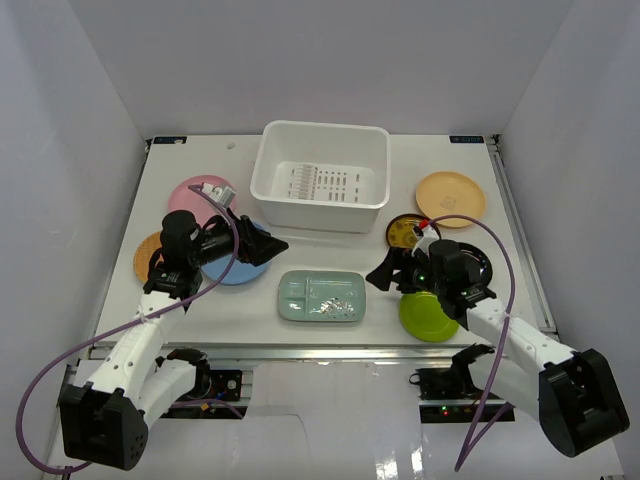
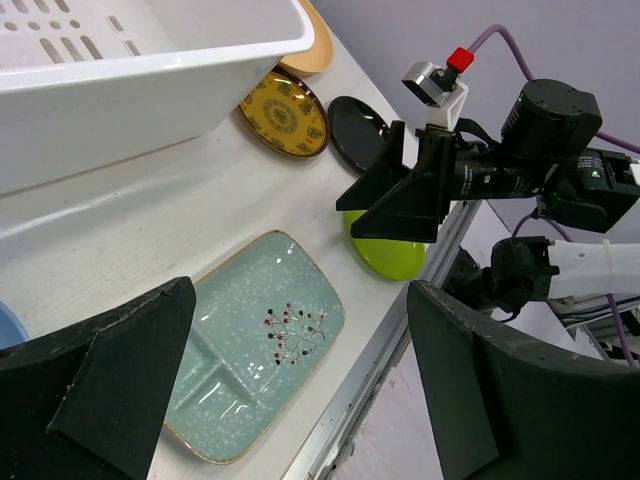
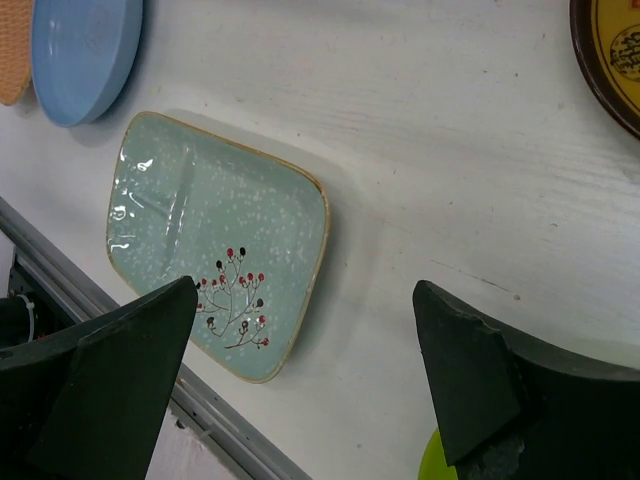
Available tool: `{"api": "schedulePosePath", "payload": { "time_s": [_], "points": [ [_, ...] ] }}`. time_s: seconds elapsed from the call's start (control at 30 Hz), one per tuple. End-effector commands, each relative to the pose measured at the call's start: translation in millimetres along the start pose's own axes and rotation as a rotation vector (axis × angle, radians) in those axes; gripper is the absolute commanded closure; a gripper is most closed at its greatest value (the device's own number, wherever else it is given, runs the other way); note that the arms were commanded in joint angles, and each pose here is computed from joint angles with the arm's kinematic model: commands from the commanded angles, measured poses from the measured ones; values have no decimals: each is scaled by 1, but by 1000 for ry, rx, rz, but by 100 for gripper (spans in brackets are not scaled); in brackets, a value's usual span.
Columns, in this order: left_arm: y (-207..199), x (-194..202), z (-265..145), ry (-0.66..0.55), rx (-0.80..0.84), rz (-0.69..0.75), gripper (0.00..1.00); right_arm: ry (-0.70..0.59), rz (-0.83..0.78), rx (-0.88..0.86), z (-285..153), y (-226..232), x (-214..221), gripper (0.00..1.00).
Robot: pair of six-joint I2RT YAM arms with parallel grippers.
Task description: Place the plates into the plastic bin on the countertop
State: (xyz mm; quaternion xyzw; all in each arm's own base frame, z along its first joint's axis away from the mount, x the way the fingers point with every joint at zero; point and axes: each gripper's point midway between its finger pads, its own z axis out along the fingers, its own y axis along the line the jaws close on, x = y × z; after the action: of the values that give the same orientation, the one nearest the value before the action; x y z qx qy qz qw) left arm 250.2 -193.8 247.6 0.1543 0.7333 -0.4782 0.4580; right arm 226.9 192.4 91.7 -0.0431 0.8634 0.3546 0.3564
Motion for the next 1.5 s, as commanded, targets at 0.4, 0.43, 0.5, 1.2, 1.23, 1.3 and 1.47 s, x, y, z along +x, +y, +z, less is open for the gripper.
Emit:
{"api": "schedulePosePath", "payload": {
  "time_s": [0.4,0.43,0.5,1.2,1.23,1.3,1.47],
  "points": [
    [-4,-14,0,-22,-6,-14,2,39,-22,55,24,-8,21,10],
    [-3,-14,0,-23,-9,-14,2,43,-15,59,25,-9,23,11],
    [-3,-12,0,-20,-10,-19,2,63,-4,42,27,-8,29,11],
    [32,-15,-8,-52,-215,-43,2,96,91,17,54,1,61,92],
    [34,-15,-9,-58,-235,-47,2,82,80,11,48,7,54,92],
    [45,-22,-13,-89,-305,-47,2,25,32,-47,34,25,33,92],
    [70,-29,-23,-133,-449,-83,2,-161,-90,-179,-10,93,-49,92]
  ]
}}
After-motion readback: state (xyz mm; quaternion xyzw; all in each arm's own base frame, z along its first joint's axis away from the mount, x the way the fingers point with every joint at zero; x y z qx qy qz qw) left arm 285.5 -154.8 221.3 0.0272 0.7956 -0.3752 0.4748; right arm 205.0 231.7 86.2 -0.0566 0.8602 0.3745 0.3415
